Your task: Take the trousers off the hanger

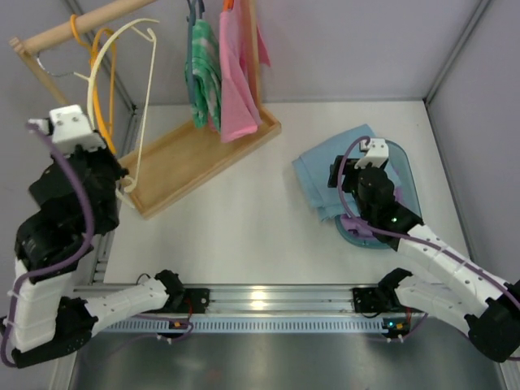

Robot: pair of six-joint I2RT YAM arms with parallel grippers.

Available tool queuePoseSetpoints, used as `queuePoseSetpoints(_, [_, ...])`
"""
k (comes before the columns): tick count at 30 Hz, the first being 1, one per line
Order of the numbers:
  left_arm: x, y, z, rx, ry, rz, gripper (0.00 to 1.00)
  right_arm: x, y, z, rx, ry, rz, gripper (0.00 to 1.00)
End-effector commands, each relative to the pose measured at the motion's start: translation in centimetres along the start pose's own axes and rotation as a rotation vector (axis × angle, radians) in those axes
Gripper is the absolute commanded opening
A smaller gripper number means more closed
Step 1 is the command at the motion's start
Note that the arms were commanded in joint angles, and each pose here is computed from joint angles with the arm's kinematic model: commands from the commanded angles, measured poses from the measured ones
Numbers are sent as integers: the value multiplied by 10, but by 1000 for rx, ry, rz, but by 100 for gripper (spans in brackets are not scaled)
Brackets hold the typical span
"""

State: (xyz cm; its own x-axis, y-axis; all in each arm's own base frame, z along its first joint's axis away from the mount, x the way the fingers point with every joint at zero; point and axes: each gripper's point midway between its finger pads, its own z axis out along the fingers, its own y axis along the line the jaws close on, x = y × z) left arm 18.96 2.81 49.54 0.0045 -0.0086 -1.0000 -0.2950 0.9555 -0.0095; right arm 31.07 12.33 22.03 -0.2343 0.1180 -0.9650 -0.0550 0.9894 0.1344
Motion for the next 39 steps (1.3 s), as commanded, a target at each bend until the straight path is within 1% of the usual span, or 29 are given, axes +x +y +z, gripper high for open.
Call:
queuePoseSetpoints(1, [3,-4,14,-163,32,149,0,-14,0,2,-6,-68,51,80])
queuePoseSetpoints(3, [8,-15,20,-185,49,206,0,-15,0,0,-13,-79,58,81])
queuePoseSetpoints(4, [9,-12,20,-228,54,239,0,-16,0,-1,-15,-82,57,81])
queuePoseSetpoints(5, [13,-19,24,-251,65,282,0,-17,0,-1,-15,-84,59,81])
queuePoseSetpoints(8, [12,-24,24,-327,72,344,0,-18,3,-3,-35,-88,65,82])
queuePoseSetpoints(9, [13,-35,29,-334,78,374,0,-17,4,-3,-44,-90,70,81])
queuePoseSetpoints(10, [12,-42,32,-334,80,383,0,-19,5,-4,-52,-99,76,82])
queuePoseSetpoints(11, [4,-44,33,-334,75,363,0,-15,5,-4,-57,-94,75,81])
queuePoseSetpoints(12, [4,-56,38,-338,78,380,0,-13,4,-4,-55,-94,75,81])
queuePoseSetpoints(14, [-4,-62,40,-354,77,381,0,-12,3,-5,-53,-97,76,82])
queuePoseSetpoints(15, [-1,-75,46,-364,81,401,0,-12,3,-6,-55,-101,78,81])
queuePoseSetpoints(19, [-1,-95,57,-420,107,511,0,-13,7,-5,-74,-99,74,82])
queuePoseSetpoints(21, [-6,-95,63,-428,114,523,0,-13,9,-4,-79,-95,68,82])
queuePoseSetpoints(23, [-10,-102,72,-446,114,501,0,-12,9,-2,-78,-93,66,82])
queuePoseSetpoints(24, [-12,-98,76,-465,136,572,0,-12,9,-1,-76,-90,65,82])
queuePoseSetpoints(25, [-15,-103,81,-479,120,496,0,-10,10,-1,-78,-86,61,82])
queuePoseSetpoints(26, [-14,-105,85,-497,126,496,0,-10,10,0,-77,-85,59,82])
queuePoseSetpoints(27, [-20,-97,85,-510,167,617,0,-10,10,1,-77,-85,59,82])
queuePoseSetpoints(28, [-13,-102,89,-512,170,624,0,-10,11,2,-78,-80,56,81])
queuePoseSetpoints(29, [-16,-108,93,-521,135,486,0,-9,11,3,-77,-78,53,82])
queuePoseSetpoints(30, [-17,-104,93,-530,168,560,0,-8,12,3,-76,-69,49,82])
queuePoseSetpoints(32, [-17,-108,101,-545,179,580,0,-9,12,4,-76,-69,50,81])
queuePoseSetpoints(39, [-22,-98,115,-595,170,563,0,-9,10,-1,-77,-76,53,81])
